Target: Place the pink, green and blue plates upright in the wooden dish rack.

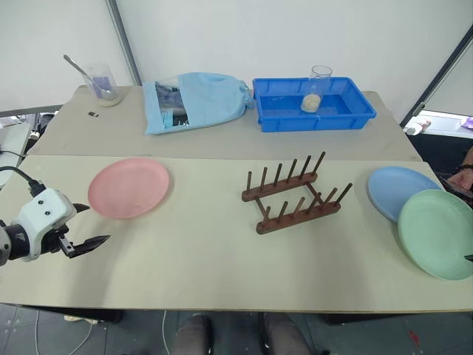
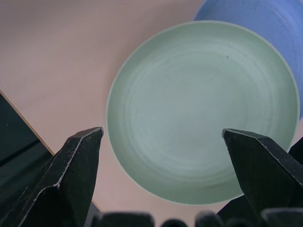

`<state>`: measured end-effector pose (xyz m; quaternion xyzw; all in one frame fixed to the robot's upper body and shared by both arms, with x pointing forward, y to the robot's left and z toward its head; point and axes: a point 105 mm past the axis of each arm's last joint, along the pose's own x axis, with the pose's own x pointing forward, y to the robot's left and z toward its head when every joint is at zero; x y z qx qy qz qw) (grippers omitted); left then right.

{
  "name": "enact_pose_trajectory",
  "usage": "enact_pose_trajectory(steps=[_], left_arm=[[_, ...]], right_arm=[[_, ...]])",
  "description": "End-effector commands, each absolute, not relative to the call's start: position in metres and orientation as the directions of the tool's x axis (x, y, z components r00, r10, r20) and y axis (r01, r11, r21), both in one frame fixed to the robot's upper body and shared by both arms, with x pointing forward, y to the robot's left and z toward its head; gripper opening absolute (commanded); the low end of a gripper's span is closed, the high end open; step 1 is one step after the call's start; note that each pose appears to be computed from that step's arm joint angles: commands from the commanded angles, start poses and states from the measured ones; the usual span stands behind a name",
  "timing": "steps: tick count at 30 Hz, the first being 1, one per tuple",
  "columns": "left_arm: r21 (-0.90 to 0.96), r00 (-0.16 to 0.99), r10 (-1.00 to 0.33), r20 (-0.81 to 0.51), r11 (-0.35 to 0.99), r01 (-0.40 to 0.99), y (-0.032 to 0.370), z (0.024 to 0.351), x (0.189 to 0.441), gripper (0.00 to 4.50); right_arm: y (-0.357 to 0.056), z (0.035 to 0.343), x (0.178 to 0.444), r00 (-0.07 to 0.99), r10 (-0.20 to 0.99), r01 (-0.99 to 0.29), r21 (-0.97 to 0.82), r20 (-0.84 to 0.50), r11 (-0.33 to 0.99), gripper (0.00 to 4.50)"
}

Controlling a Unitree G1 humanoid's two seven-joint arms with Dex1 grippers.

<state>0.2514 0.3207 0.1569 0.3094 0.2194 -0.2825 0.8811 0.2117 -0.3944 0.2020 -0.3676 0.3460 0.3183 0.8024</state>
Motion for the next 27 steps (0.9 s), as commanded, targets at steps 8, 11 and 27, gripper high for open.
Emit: enact_pose_trajectory(steps=[8, 11, 27], left_arm=[[0.450, 0.776, -0.365, -0.514, 0.655, 0.606, 0.319, 0.172, 0.253, 4.50], [0.450, 0.776, -0.363, -0.515, 0.656, 0.606, 0.320, 0.172, 0.253, 4.50], [0.409, 0.738, -0.466, -0.488, 0.625, 0.665, 0.309, 0.177, 0.250, 4.50]], right_arm=[[-0.383, 0.215, 0.216, 0.569, 0.267, -0.775, -0.399, -0.778, 0.490, 4.48], [-0.385, 0.214, 0.215, 0.570, 0.265, -0.773, -0.398, -0.778, 0.494, 4.48], [-0.387, 0.213, 0.218, 0.568, 0.272, -0.777, -0.397, -0.776, 0.489, 4.48]])
